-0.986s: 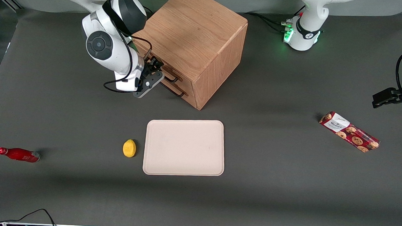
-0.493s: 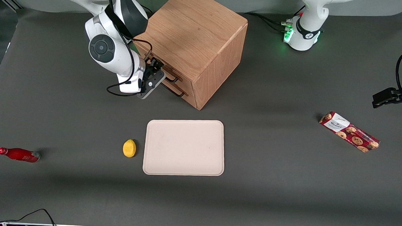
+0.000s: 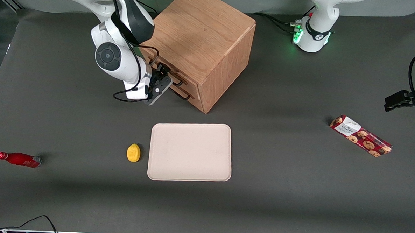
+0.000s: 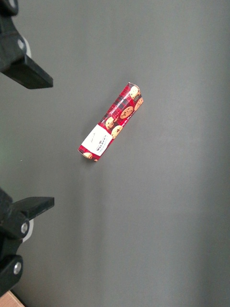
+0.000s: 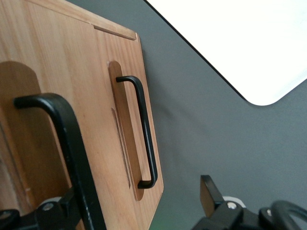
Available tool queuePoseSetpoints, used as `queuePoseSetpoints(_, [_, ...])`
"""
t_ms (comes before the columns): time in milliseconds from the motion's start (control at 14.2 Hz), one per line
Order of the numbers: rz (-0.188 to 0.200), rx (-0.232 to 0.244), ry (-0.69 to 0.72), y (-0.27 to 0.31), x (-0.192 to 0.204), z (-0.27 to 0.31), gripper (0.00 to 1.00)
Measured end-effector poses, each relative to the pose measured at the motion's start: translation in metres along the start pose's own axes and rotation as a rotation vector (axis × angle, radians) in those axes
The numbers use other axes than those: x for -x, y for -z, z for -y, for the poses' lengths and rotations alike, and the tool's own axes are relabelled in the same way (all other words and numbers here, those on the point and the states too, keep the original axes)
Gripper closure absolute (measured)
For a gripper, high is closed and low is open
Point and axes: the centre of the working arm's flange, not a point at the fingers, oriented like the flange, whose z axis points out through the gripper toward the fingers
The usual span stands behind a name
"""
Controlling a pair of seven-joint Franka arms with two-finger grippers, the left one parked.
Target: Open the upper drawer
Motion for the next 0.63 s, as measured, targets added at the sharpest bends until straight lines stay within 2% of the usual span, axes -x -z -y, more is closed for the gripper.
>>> queuePoseSetpoints(634, [-0.017, -0.002, 0.082, -0.004, -0.003, -0.012, 0.00])
